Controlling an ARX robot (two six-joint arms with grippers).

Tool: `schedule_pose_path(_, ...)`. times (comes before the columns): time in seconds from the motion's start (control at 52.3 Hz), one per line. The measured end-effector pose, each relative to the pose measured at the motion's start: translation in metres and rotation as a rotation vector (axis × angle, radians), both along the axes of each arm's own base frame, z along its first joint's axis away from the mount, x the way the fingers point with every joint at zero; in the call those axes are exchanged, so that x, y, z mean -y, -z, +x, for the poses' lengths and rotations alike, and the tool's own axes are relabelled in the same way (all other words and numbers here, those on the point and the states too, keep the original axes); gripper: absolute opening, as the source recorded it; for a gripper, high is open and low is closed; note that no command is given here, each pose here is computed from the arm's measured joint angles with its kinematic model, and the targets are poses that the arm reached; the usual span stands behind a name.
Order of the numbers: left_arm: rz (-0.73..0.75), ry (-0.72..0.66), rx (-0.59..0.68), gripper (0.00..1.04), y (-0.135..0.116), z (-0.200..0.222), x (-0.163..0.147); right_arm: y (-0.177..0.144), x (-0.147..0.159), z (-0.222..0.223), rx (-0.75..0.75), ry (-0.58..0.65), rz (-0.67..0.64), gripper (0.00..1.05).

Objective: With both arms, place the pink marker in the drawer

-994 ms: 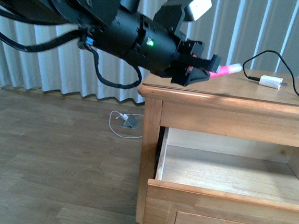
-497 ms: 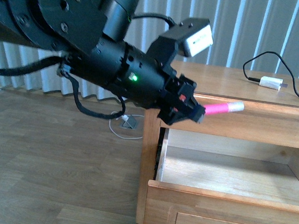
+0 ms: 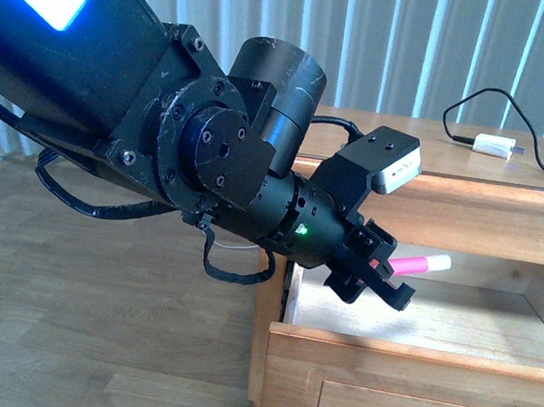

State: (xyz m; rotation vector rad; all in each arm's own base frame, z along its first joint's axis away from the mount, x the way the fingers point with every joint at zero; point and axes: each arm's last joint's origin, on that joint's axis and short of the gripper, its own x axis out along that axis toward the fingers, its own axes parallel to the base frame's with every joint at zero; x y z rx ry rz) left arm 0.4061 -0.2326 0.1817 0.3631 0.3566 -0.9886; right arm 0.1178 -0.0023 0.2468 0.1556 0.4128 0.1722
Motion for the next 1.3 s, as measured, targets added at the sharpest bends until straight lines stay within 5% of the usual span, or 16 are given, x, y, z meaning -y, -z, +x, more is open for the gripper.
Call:
schedule_pose_path(0.344,-0.025,-0.151,0.073,0.81,-0.008,0.000,-0.004,0.000,0.000,0.000,0.000,0.000,0.000,0.96)
schedule_pose_path(0.478,-0.082,-0.270,0.102,1.01,-0.030,-0.010,-0.021,0.000,0.000,0.000,0.000,0.000,0.000,0.96)
schedule_pose_path(0.746,-0.156,-0.555,0.217,0.99,-0.079,-0.044,-0.082,0.000,0.000,0.000,0.000,0.000,0.000,0.96)
schedule_pose_path(0.975,-0.227,-0.713,0.348,0.99,-0.109,-0.116,-0.142,0.000,0.000,0.000,0.000,0.000,0.000,0.96)
schedule_pose_path(1.3,-0.259,-0.963,0.293,0.99,-0.078,-0.226,-0.199,0.000,0.000,0.000,0.000,0.000,0.000,0.96)
